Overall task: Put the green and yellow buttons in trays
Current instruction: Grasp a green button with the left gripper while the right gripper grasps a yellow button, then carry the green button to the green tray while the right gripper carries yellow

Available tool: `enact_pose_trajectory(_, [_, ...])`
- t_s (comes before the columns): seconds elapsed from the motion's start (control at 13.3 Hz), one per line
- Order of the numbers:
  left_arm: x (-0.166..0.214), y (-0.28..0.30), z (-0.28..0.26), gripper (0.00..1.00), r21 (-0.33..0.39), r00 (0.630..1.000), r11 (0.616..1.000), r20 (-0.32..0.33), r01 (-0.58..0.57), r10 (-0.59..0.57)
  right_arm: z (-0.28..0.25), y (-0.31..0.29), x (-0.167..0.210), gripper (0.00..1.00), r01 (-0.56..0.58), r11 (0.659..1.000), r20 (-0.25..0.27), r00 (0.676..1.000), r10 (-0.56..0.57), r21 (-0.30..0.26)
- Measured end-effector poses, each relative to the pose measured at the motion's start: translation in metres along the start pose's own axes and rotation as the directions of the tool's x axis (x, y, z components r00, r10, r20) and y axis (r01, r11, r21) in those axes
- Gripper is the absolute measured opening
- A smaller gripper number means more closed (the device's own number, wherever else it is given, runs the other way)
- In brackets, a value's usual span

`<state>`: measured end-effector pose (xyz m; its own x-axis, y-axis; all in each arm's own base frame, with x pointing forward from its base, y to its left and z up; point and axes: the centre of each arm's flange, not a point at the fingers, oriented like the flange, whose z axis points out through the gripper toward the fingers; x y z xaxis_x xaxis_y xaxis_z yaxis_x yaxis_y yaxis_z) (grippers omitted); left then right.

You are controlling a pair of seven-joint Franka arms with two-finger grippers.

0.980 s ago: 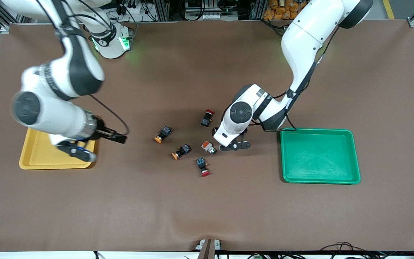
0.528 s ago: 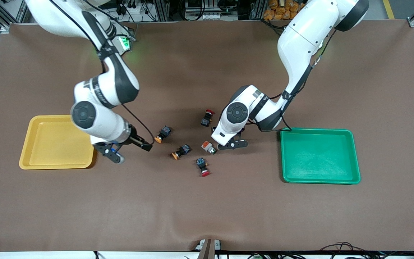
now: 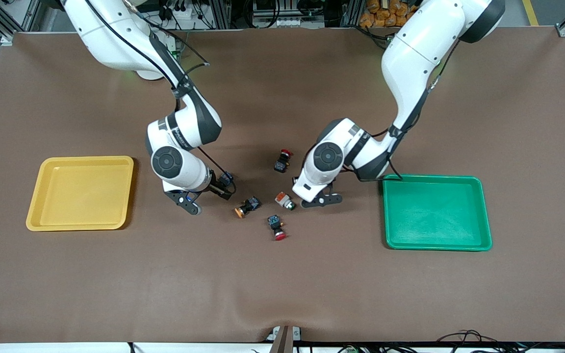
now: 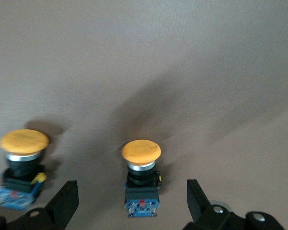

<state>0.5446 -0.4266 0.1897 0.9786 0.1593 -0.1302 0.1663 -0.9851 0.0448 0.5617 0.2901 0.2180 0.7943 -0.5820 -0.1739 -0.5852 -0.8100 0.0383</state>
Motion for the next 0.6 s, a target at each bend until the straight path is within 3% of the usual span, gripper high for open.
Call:
enact_pose_trajectory(0.15, [0.022, -0.018, -0.017, 0.41, -0.006, 0.999, 0.999, -0.015, 0.036, -0.036, 0.02, 0.004, -0.005, 1.0, 0.003, 1.0, -0.006, 1.0, -0.003, -0.001])
enact_pose_trajectory(0.23, [0.033, -0.031, -0.028, 0.41, 0.007, 0.999, 1.0, -0.028, 0.03, -0.03, 0.025, 0.004, -0.007, 0.93, 0.006, 1.0, -0.012, 1.0, -0.006, 0.005])
enact_pose_trajectory(0.45, [0.065, -0.078, -0.079, 0.41, 0.057, 0.998, 0.998, -0.056, -0.007, 0.01, 0.035, -0.002, -0.018, 0.58, 0.013, 1.0, -0.026, 1.0, -0.012, 0.018])
enact_pose_trajectory(0.6, [0.079, -0.114, -0.113, 0.41, 0.083, 0.998, 0.996, -0.05, -0.019, 0.024, 0.036, -0.003, -0.019, 0.42, 0.014, 1.0, -0.026, 1.0, -0.013, 0.018])
